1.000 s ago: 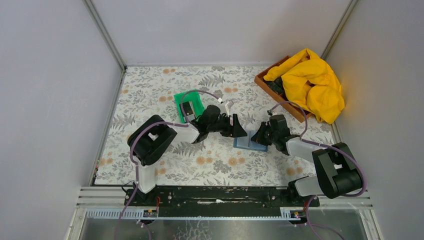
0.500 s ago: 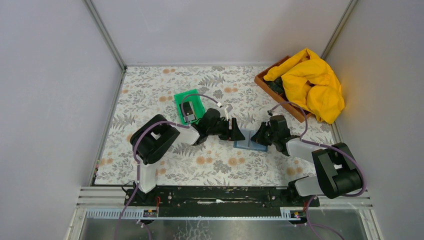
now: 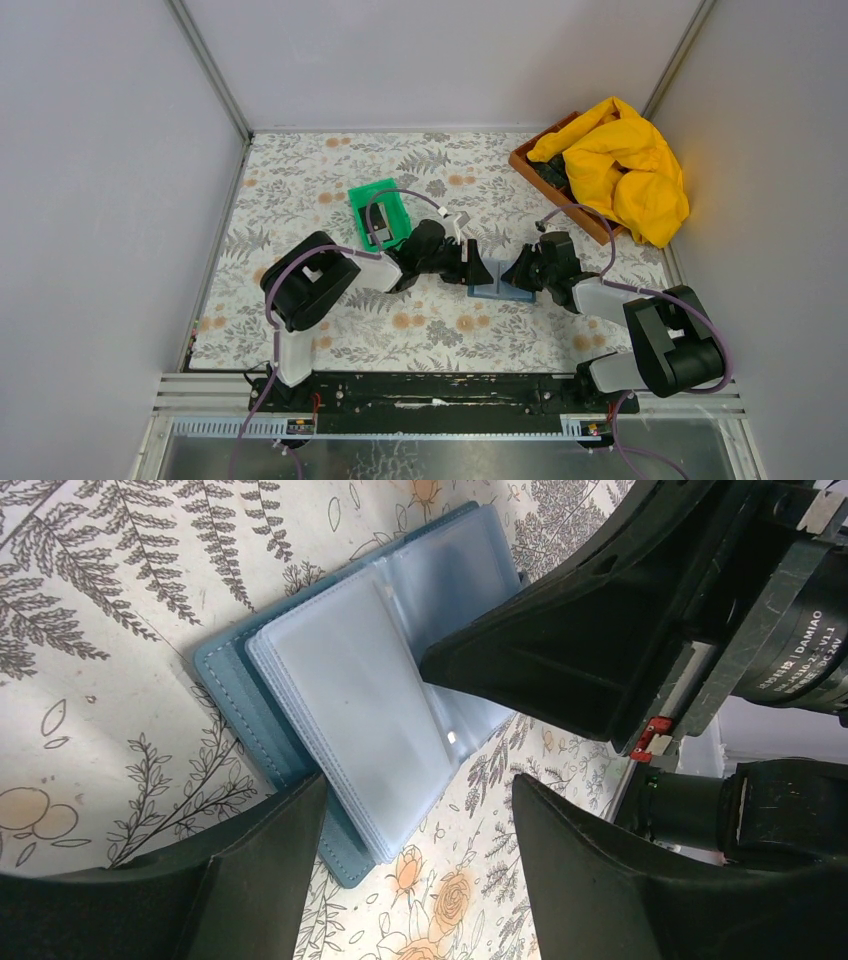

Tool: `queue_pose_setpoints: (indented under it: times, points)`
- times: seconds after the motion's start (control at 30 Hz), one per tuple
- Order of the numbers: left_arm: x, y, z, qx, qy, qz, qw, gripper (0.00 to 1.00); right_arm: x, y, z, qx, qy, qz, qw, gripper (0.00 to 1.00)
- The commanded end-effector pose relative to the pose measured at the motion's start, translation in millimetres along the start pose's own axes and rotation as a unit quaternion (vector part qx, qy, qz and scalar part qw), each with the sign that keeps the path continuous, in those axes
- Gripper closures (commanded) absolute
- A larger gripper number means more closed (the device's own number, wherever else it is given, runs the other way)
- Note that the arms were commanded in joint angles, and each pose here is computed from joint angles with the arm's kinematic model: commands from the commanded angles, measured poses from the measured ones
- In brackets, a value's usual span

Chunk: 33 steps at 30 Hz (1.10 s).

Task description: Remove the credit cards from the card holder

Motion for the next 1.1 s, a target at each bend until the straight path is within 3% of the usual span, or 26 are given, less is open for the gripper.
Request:
queue_pose_setpoints:
  times: [0.0,0.27,1.07]
  points:
    - [-14,-1,-14,-0.016,0.021,0.008,1.000,0.25,-13,-1,15,0.022,0.004,0.022,0.999,1.00]
    - [1,-8,-15,-0.011,0.038,-0.029,0.999,0.24,-13,-2,14,0.021,0.005,0.022,1.000,1.00]
    - [-23,0,-15,-0.011,0.020,0.019,1.000,0.24,-15,2,18,0.028,0.008,0.023,0.999,1.00]
Point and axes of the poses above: each gripper's point midway between its finger pads, its own y axis out along the fingers, its own x axis along the line the jaws close on, z = x × y, the point moved 4 cm from there along -y, back along the fingers, and after that the axes turned 10 degrees about y, right-handed, at the moved point
